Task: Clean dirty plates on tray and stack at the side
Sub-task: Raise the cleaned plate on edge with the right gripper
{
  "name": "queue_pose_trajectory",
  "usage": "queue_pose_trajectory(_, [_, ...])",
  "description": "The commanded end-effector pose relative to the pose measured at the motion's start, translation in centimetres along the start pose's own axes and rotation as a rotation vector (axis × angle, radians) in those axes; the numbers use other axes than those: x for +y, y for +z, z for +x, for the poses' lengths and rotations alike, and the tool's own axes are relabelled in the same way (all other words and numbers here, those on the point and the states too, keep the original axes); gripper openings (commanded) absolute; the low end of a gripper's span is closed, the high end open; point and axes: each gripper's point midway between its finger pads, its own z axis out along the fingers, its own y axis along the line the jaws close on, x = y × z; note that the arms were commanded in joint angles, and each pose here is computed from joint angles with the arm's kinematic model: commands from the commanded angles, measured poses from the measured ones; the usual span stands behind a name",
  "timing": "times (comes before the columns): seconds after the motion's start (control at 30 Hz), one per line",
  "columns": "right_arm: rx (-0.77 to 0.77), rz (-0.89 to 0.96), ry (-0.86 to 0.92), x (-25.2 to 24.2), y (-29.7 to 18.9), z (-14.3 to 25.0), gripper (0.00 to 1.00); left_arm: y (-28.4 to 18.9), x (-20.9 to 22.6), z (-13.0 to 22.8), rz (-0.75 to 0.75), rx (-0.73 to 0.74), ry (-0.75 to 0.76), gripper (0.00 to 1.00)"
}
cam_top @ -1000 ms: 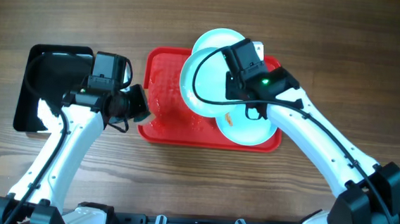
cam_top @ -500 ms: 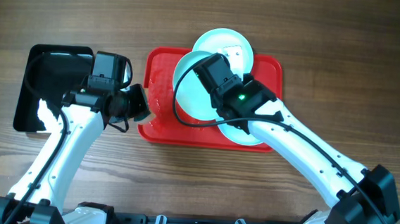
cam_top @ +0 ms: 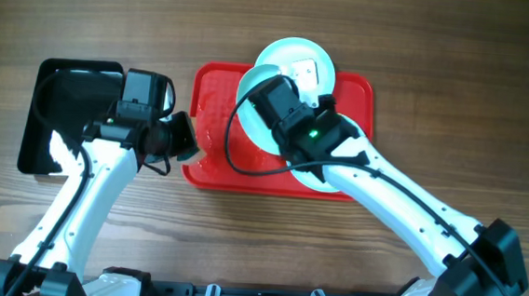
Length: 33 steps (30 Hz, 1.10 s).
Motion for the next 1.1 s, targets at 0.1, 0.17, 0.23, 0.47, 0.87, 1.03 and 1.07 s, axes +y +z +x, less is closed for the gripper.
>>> queue_pose_trajectory(0.1, [-0.161,0.094,-0.146,0.3,-3.1,-3.2,0.04,0.6,0.3,0.7,0.012,0.008,0.015,0.04])
queue_pose_trajectory(0.17, [-0.196,0.130,-0.170,0.4,-3.8,-3.8,0.04,0.6,0.3,0.6,0.014,0.005,0.016,0.04])
queue_pose_trajectory(0.23, [-0.221,0.160,-0.195,0.3,-4.3,-4.2,0.04,0.6,0.3,0.6,0.014,0.005,0.016,0.04])
queue_pose_trajectory(0.47, [-0.274,0.238,-0.260,0.1,-5.5,-5.3,0.04,0.6,0.3,0.6,0.015,0.005,0.016,0.04])
queue_pose_trajectory(0.87, [-0.323,0.380,-0.245,-1.7,-6.8,-6.4,0.04,0.6,0.3,0.6,0.014,0.005,0.016,0.04])
queue_pose_trajectory(1.03, [-0.337,0.463,-0.299,-2.7,-7.6,-7.4,0.04,0.6,0.3,0.6,0.015,0.004,0.016,0.04])
queue_pose_trajectory(1.07, [-0.340,0.476,-0.305,-2.8,-7.8,-7.6,0.04,0.6,0.2,0.5,0.016,0.003,0.016,0.04])
